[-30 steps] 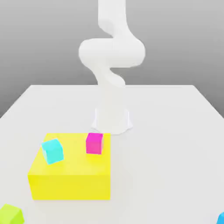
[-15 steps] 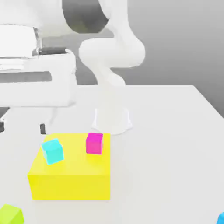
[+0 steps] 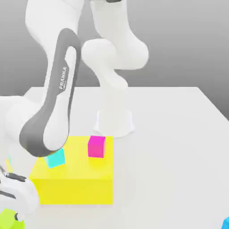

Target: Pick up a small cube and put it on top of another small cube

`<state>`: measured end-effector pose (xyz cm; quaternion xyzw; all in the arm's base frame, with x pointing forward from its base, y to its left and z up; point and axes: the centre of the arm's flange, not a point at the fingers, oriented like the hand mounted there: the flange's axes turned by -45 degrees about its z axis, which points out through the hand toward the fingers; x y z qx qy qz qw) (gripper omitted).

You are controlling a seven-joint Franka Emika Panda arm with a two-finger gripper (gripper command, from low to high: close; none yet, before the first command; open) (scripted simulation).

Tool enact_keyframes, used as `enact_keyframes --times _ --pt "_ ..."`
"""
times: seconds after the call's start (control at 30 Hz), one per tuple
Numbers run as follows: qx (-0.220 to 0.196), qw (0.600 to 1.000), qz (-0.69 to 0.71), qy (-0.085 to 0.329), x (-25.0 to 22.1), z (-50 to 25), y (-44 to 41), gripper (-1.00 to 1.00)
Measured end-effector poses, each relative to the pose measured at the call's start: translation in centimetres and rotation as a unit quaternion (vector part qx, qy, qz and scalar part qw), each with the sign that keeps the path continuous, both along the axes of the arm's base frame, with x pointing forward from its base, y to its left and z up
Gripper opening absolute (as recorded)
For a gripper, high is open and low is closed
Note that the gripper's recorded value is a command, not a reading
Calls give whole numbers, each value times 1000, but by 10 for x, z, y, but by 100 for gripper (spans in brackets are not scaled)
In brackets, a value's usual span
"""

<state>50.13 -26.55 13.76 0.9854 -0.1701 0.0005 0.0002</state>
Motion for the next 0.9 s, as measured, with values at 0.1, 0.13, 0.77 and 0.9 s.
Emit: enact_keyframes --times 0.1,0.13,0.77,0.9 --pt "0 1000 0 0 0 0 0 -100" --pt "0 1000 0 0 0 0 0 -100" --pt "67 993 -97 -10 -49 147 98 -100" --pt "72 989 -126 -7 -74 172 129 -100"
